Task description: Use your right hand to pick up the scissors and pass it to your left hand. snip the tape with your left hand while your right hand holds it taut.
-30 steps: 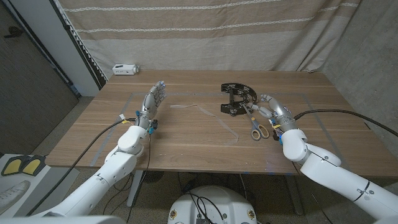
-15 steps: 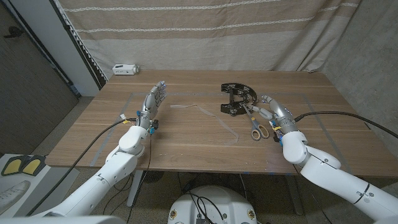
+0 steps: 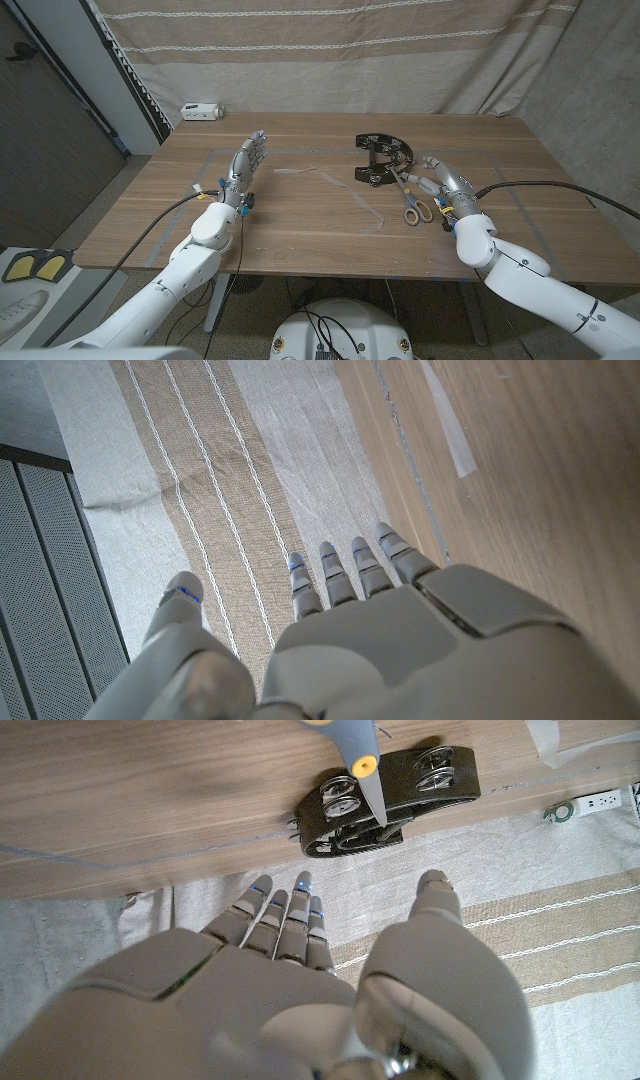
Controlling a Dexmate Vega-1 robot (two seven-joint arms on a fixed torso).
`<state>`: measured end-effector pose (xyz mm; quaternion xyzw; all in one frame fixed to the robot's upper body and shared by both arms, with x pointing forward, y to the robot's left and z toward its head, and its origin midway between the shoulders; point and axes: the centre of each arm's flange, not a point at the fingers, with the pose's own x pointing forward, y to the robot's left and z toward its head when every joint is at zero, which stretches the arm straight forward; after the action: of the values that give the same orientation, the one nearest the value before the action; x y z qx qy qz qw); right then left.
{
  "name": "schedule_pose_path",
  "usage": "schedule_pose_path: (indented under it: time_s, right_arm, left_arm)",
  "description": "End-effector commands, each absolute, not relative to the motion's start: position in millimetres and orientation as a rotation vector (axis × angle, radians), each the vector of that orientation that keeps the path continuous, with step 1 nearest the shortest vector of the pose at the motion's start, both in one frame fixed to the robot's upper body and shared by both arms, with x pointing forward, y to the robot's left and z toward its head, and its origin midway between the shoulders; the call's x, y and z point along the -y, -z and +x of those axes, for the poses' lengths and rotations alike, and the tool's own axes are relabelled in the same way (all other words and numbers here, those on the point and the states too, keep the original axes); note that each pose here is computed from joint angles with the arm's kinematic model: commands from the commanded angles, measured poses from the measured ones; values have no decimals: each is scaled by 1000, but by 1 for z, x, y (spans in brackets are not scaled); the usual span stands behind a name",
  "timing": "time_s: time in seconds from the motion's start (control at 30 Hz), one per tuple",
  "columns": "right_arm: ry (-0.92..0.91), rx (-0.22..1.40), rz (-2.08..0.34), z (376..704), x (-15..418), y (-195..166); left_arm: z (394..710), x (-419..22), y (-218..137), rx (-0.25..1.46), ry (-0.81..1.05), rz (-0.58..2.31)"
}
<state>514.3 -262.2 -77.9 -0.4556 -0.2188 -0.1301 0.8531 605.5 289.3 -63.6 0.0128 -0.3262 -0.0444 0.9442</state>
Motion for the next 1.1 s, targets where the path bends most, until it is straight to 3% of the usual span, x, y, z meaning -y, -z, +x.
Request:
schedule_pose_path:
  time_s: [0.03, 1.1]
  right_arm:
    - [270, 417, -978, 512, 261, 84]
    - [263, 382, -991, 513, 259, 88]
  left_arm:
    - [604, -290, 64, 663, 91, 27]
    - [600, -292, 67, 654, 92, 34]
